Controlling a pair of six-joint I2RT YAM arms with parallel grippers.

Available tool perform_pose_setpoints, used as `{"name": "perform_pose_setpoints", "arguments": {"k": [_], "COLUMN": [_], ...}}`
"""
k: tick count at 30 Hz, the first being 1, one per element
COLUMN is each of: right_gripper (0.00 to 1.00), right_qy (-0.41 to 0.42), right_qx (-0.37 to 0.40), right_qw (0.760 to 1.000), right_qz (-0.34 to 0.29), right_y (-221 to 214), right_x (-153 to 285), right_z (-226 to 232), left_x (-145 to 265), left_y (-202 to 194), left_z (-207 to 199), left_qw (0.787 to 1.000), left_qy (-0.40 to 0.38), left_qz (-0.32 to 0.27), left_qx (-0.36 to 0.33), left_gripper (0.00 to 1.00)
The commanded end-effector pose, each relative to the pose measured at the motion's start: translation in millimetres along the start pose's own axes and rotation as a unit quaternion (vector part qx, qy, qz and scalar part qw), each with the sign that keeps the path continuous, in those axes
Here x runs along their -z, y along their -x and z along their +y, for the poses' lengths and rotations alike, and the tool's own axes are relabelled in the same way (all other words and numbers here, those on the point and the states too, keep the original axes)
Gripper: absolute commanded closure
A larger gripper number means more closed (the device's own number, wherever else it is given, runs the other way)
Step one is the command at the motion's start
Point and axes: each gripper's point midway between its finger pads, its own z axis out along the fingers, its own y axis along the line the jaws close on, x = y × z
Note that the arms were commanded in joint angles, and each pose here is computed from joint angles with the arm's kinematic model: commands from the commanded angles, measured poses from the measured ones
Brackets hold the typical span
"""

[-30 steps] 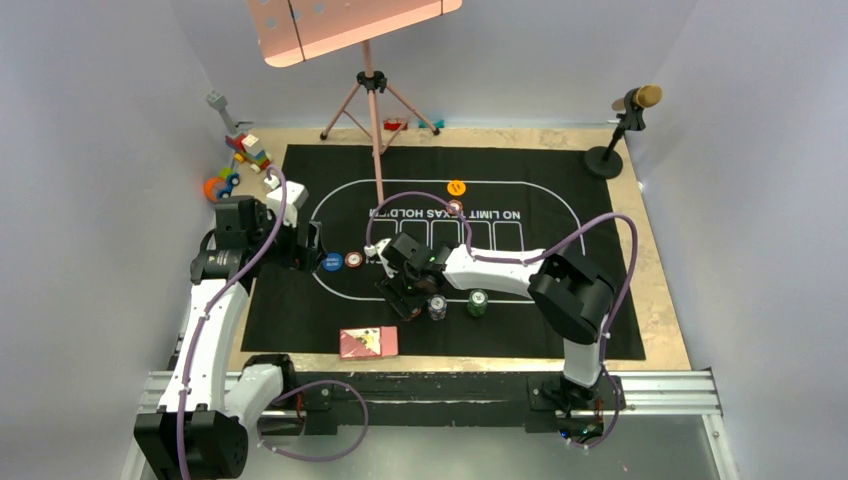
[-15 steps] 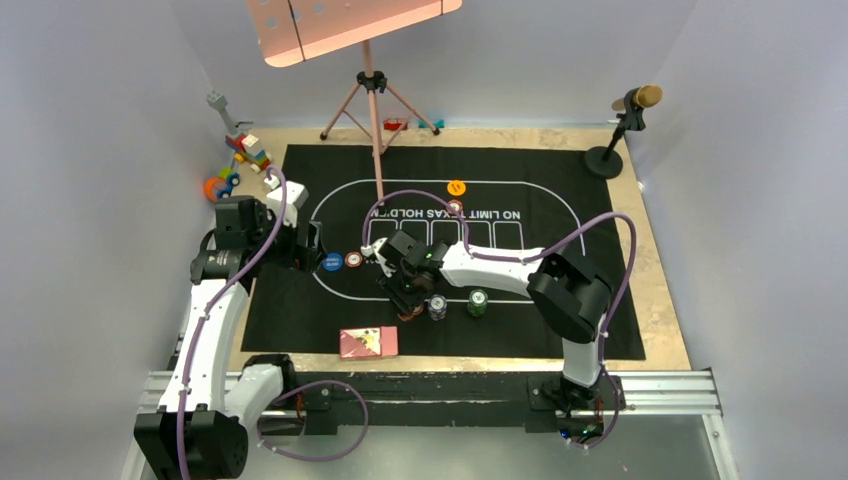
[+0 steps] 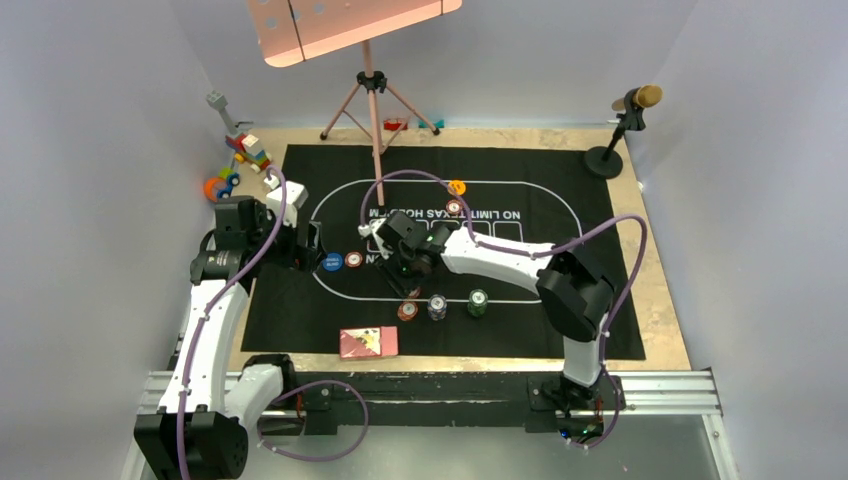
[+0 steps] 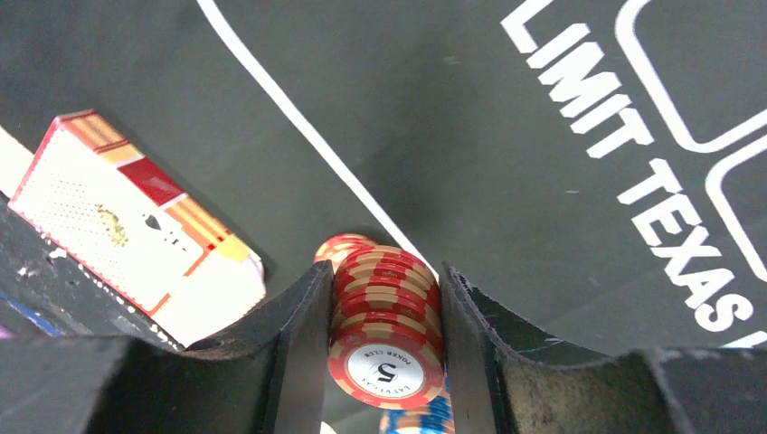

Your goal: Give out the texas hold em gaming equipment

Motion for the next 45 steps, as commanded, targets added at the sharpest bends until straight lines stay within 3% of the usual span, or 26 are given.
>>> {"name": "perform_pose_setpoints", "arguments": {"k": [1,7,15,21,35,40,45], "right_gripper": [0.76,0.81,0.84,0.84,0.83,0.78,0.66], "right_qy": [-0.037,-0.109,-0.198,-0.229,-0.254,-0.272,-0.278], "right_qx": [-0.068,-0.198,-0.349,-0.406,-0.452,-0.465,-0.476], "right_qw": [0.995,0.972,0.915,0.884,0.855,0.842,0.834], "right_qz": [-0.063,-0.063,-0.041,-0.023,0.031,0.029,0.03], "right_y": [40,15,-70,-116,-161,-170,-173], "right_x": [46,71,90,90,66,67,62], "right_z": [-48,-133,-206,-213,-215,-221,-225], "left_x": [3,3,3,4,6,5,4], "left_y": [8,8,8,8,8,8,7], "left_z": [1,0,-1,-2,-4,-4,-4], "left_qw": [1.0,1.0,1.0,1.0,1.0,1.0,1.0], "left_qy": [0.002,0.001,-0.002,-0.005,-0.007,-0.008,-0.009], "left_qz": [-0.019,-0.02,-0.02,-0.021,-0.024,-0.023,-0.019], "left_qx": [-0.01,-0.012,-0.013,-0.013,-0.017,-0.017,-0.016], "left_gripper": [0.0,0.0,0.0,0.0,0.0,0.0,0.0]}}
